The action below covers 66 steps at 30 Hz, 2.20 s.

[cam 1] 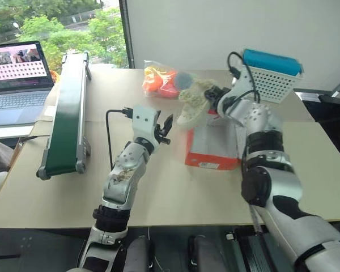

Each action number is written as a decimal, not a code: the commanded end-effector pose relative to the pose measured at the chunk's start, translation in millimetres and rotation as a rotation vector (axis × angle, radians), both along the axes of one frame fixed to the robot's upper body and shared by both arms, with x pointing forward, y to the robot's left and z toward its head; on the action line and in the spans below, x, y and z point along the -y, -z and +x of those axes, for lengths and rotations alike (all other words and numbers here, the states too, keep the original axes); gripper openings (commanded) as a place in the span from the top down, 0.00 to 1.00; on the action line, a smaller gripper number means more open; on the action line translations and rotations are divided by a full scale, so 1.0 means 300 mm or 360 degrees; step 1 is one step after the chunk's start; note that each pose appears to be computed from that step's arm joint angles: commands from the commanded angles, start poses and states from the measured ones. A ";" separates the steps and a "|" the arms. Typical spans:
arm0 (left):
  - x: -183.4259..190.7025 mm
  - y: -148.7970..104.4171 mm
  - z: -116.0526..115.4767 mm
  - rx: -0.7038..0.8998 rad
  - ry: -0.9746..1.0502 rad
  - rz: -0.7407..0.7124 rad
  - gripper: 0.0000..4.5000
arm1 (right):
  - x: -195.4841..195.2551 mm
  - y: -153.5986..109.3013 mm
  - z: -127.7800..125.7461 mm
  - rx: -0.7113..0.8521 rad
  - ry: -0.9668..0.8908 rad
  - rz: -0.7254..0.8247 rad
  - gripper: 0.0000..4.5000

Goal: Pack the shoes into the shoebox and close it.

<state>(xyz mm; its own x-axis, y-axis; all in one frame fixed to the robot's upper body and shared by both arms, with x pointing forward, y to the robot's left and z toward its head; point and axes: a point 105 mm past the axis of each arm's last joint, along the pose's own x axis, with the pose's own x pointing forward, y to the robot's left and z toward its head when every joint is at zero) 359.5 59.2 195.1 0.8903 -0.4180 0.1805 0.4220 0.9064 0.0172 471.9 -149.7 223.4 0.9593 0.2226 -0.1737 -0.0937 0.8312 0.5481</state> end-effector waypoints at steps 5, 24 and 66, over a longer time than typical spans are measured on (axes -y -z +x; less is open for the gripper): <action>-0.016 -0.022 -0.014 0.0068 -0.0016 -0.0002 0.54 | 0.052 -0.120 -0.038 -0.0067 -0.0169 -0.0116 0.76; -0.055 0.128 -0.193 -0.0100 0.0832 0.0322 0.54 | 0.186 0.088 -0.122 -0.0576 -0.0266 -0.0542 0.76; -0.064 0.140 -0.178 -0.0095 0.0926 0.0468 0.52 | -0.013 0.010 -0.174 -0.0252 -0.0567 -0.1114 0.19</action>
